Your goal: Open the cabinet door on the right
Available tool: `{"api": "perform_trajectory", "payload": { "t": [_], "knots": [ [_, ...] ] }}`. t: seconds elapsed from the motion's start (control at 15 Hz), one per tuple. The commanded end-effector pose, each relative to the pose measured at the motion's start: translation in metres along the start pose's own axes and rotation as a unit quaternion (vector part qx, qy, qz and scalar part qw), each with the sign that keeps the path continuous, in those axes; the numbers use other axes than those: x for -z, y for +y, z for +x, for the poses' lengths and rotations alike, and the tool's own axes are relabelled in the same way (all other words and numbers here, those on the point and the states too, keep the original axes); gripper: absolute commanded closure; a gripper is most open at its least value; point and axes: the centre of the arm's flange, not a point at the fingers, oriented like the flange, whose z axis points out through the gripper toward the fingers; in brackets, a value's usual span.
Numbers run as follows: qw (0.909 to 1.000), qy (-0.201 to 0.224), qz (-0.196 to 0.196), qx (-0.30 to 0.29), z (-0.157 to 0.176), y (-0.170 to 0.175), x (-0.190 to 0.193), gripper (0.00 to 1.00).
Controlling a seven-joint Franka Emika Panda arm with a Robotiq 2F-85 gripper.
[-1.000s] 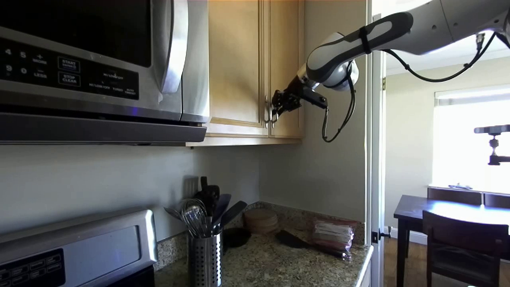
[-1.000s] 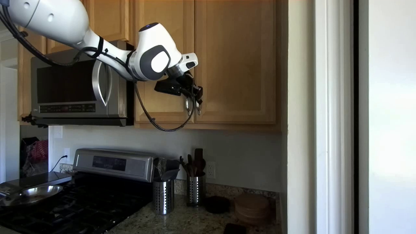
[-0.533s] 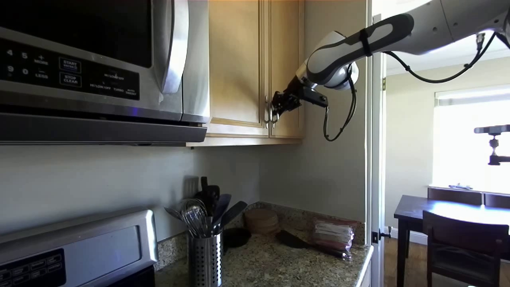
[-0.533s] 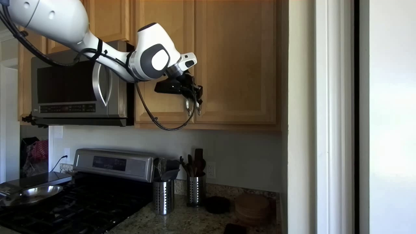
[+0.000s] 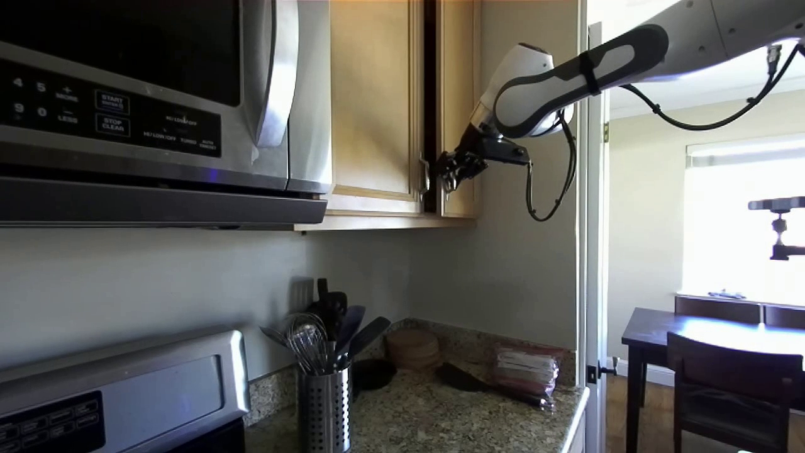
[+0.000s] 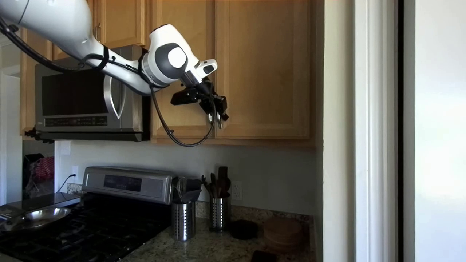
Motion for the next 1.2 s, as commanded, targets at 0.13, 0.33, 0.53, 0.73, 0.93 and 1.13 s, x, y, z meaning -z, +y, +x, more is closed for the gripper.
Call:
{"api": "perform_trajectory", "payload": {
  "t": [0.13, 0.33, 0.53, 0.73, 0.93, 1.13],
  "knots": [
    [0.9964, -0.022, -0.076, -0.029, -0.013, 0.064, 0.007, 0.91],
    [0.9957, -0.023, -0.081, -0.039, -0.015, 0.074, 0.014, 0.91],
    [0.9951, -0.021, -0.083, -0.048, -0.016, 0.09, 0.03, 0.91],
    [0.9938, -0.025, -0.092, -0.057, -0.02, 0.101, 0.051, 0.9],
    [0.9906, -0.039, -0.11, -0.072, -0.025, 0.12, 0.076, 0.56],
    [0.983, -0.068, -0.143, -0.093, -0.033, 0.155, 0.091, 0.39]
  ]
}}
